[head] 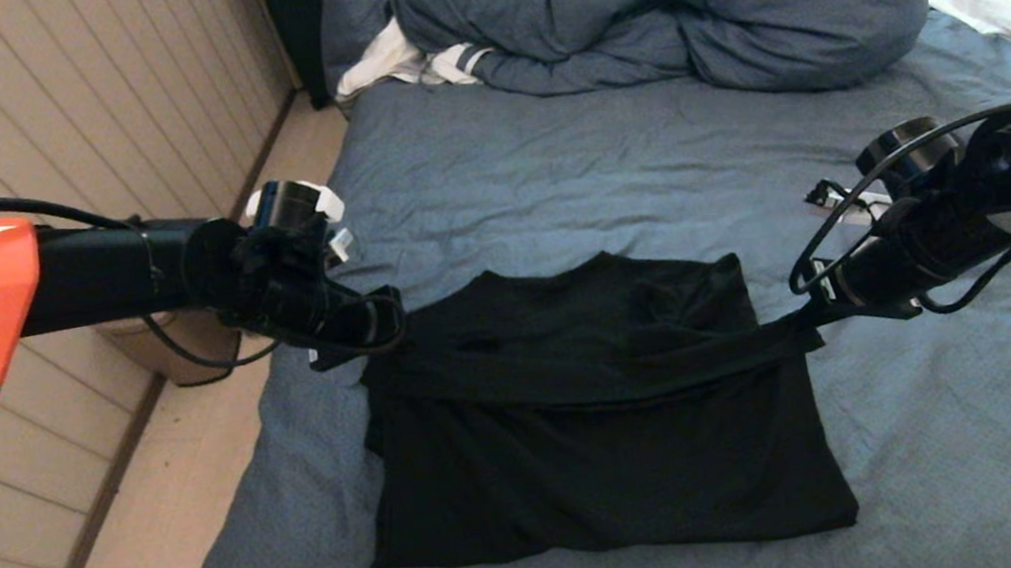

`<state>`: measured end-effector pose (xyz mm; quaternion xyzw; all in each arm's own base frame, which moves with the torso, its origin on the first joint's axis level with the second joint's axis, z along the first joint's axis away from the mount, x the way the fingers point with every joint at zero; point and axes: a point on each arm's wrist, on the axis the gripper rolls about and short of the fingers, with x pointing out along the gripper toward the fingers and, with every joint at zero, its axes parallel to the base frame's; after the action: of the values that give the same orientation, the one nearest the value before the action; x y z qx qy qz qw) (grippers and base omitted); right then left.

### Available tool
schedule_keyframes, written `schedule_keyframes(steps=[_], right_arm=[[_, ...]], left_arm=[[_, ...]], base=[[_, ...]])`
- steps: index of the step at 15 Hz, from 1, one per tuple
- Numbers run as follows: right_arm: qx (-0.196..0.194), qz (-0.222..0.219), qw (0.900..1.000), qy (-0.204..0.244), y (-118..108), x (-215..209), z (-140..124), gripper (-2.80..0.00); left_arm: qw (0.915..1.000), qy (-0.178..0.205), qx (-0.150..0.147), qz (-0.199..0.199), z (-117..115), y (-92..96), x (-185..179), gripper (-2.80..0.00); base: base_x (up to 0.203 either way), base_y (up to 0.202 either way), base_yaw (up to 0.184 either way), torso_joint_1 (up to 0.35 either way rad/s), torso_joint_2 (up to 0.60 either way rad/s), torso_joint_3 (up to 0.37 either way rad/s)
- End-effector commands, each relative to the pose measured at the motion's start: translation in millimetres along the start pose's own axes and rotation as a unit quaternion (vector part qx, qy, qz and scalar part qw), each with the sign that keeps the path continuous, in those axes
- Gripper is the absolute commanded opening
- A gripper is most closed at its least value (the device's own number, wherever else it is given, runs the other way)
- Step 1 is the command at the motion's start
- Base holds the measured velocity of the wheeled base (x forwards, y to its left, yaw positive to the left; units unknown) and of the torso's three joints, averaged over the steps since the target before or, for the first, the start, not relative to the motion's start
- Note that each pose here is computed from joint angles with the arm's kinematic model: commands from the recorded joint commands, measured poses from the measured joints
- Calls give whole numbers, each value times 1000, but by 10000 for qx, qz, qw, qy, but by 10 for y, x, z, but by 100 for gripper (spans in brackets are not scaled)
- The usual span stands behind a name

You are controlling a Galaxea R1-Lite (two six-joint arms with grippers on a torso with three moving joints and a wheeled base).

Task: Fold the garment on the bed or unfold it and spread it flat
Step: Fold the black T-shirt

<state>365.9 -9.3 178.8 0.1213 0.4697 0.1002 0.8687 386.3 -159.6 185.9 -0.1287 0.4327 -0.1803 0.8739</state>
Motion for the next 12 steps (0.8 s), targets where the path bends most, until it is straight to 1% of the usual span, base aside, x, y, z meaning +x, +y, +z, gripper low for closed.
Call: schedule_keyframes(steps=[1, 3, 5, 7, 9, 10, 12], right_arm=[[-44, 41, 10000, -62, 47, -23, 38, -280], [-103, 83, 9998, -116, 127, -132, 4, -280], [-93, 124, 9999, 63, 210, -238, -171, -280], [-74, 138, 9993, 350, 255, -310, -428, -280], [-47, 136, 9977, 662, 274, -380, -728, -280], [-45, 137, 9969, 769, 283, -444, -885, -280], [-68, 149, 9966, 802, 309, -651, -1194, -280]], left_arm=[[10000, -76, -21, -7, 51, 17, -15, -280], [10000, 9, -32, 15, 19, -7, -134, -280], [9993, 355, -65, 93, -123, -38, -241, -280], [9969, 766, -44, 165, -373, -50, -279, -280], [9929, 1173, 50, 186, -687, -92, -374, -280], [9908, 1336, 124, 155, -846, -127, -466, -280], [9874, 1547, 328, 2, -1162, -218, -741, -280]], base=[[0, 0, 0, 0, 0, 0], [0, 0, 0, 0, 0, 0], [0, 0, 0, 0, 0, 0], [0, 0, 0, 0, 0, 0], [0, 0, 0, 0, 0, 0], [0, 0, 0, 0, 0, 0], [0, 0, 0, 0, 0, 0]])
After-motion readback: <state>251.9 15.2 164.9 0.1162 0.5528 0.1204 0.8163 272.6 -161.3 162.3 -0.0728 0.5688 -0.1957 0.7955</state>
